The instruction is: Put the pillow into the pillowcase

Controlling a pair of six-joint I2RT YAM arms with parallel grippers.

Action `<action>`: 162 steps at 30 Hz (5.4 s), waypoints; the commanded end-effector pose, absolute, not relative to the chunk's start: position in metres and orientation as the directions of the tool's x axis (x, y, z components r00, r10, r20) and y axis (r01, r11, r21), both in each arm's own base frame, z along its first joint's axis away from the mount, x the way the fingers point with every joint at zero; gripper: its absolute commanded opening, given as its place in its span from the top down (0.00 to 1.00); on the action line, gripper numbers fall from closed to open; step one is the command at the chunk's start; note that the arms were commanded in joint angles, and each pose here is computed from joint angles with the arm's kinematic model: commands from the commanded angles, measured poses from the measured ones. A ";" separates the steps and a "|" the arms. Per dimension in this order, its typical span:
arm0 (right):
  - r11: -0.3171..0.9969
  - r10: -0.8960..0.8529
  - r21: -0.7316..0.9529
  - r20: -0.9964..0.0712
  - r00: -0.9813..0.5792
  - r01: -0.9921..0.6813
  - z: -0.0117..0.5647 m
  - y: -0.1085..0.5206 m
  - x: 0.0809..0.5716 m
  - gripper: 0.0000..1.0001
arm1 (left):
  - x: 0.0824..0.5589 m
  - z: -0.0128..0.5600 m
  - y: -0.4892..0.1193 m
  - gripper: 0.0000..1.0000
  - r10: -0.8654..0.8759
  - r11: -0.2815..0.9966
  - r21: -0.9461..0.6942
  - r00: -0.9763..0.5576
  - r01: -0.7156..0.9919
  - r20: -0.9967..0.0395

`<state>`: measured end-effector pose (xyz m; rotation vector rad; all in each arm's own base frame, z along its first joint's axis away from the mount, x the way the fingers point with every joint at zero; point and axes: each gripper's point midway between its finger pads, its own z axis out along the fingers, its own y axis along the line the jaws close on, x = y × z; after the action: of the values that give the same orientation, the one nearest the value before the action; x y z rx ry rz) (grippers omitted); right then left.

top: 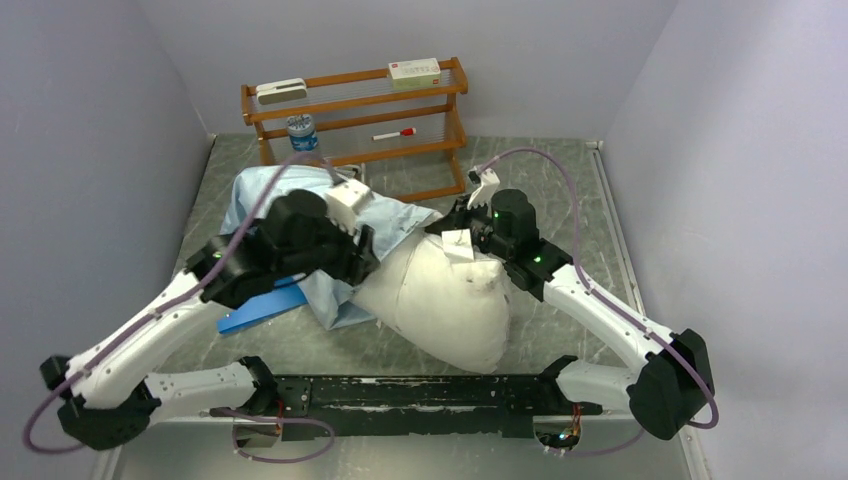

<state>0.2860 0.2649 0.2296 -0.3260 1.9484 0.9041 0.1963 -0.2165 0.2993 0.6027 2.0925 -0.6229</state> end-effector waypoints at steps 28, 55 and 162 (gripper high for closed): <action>0.658 0.213 0.501 -0.840 -0.500 -0.562 0.237 0.261 0.285 1.00 | 0.199 0.284 -0.224 0.40 0.313 0.949 0.279 -0.335 0.147 -0.889; 0.597 0.414 0.628 -0.775 -0.478 -0.500 0.247 0.259 0.289 1.00 | 0.143 0.391 -0.370 0.95 -0.015 0.579 -0.226 -0.266 0.784 -0.964; 0.489 -0.725 -0.129 -0.610 -0.319 -0.863 0.117 0.351 0.039 0.22 | 0.269 0.367 -0.141 0.38 0.003 0.960 -0.096 -0.353 0.264 -0.936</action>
<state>0.0335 0.3670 0.1443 -1.2295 2.0479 0.3581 0.2704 -0.1534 0.3614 0.2076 1.9334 -0.3194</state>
